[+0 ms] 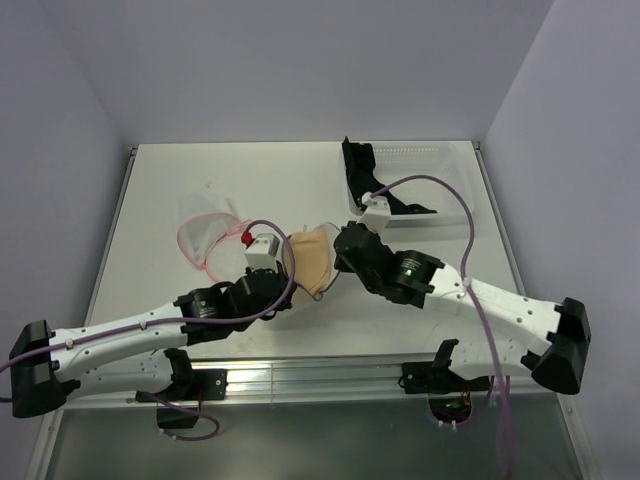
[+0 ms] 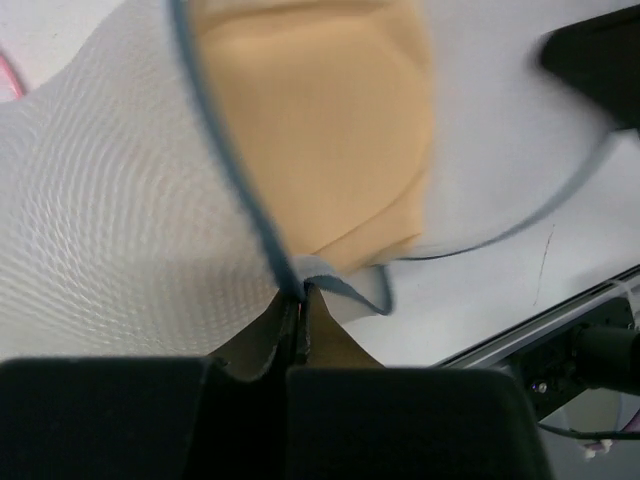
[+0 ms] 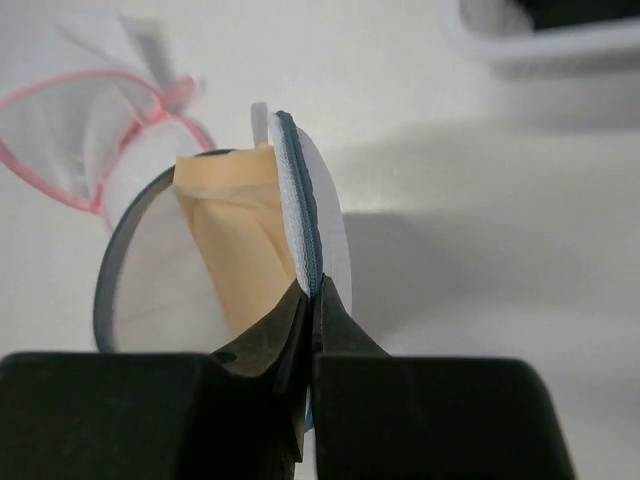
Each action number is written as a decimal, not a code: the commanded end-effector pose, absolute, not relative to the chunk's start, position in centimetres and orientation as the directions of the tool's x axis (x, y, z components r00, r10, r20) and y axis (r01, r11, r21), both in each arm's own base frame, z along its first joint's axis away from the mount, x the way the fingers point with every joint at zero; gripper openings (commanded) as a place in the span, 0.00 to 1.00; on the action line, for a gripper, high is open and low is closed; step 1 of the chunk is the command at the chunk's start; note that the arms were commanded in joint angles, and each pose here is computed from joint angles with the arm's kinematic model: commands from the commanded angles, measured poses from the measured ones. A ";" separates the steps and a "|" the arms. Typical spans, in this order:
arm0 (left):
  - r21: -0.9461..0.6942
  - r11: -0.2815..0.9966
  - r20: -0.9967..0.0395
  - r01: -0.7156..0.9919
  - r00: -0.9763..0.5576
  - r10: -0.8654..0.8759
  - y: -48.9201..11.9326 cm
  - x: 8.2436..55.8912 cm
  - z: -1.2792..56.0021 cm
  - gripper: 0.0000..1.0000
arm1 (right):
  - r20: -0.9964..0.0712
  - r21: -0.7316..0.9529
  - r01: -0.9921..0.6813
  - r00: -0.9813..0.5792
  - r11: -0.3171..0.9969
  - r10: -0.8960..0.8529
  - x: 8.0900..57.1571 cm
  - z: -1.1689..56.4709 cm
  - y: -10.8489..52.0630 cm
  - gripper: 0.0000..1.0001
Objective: Place the bra in the laundry bag and zip it closed
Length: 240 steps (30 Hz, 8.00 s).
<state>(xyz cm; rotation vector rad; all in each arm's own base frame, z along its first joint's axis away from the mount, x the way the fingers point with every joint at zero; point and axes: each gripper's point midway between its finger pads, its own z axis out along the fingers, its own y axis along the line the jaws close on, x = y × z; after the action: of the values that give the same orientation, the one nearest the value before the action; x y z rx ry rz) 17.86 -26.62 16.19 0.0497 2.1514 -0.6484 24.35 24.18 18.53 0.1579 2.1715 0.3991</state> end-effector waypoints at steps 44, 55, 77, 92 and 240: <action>-0.756 0.535 -0.655 0.378 -0.412 -0.633 -24.1 17.8 17.8 0.00 | -0.793 0.336 -0.213 -0.589 0.918 0.153 22.9 23.8 36.3 0.49; -0.761 0.537 -0.649 0.364 -0.413 -0.639 -24.3 18.1 17.1 0.00 | -0.710 0.534 -0.238 -0.648 0.811 0.277 23.5 24.6 35.4 0.57; -0.855 0.473 -0.512 0.211 -0.490 -0.706 -23.1 17.5 13.7 0.00 | -0.523 0.670 -0.007 -0.714 0.742 0.465 22.3 16.4 26.8 0.61; -0.901 0.388 -0.431 0.195 -0.517 -0.739 -23.2 16.9 14.1 0.00 | -0.465 0.690 0.049 -0.734 0.722 0.494 22.8 13.2 26.5 0.57; -0.620 0.677 -0.749 0.395 -0.556 -0.361 -32.1 19.4 14.3 0.00 | -0.477 0.747 0.120 -0.588 0.654 0.653 22.3 17.1 21.8 0.00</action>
<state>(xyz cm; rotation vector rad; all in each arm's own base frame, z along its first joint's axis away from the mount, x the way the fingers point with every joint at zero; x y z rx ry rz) 18.33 -34.55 14.60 0.1195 1.9185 -1.0726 20.90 22.68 15.21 0.6201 2.1366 0.9130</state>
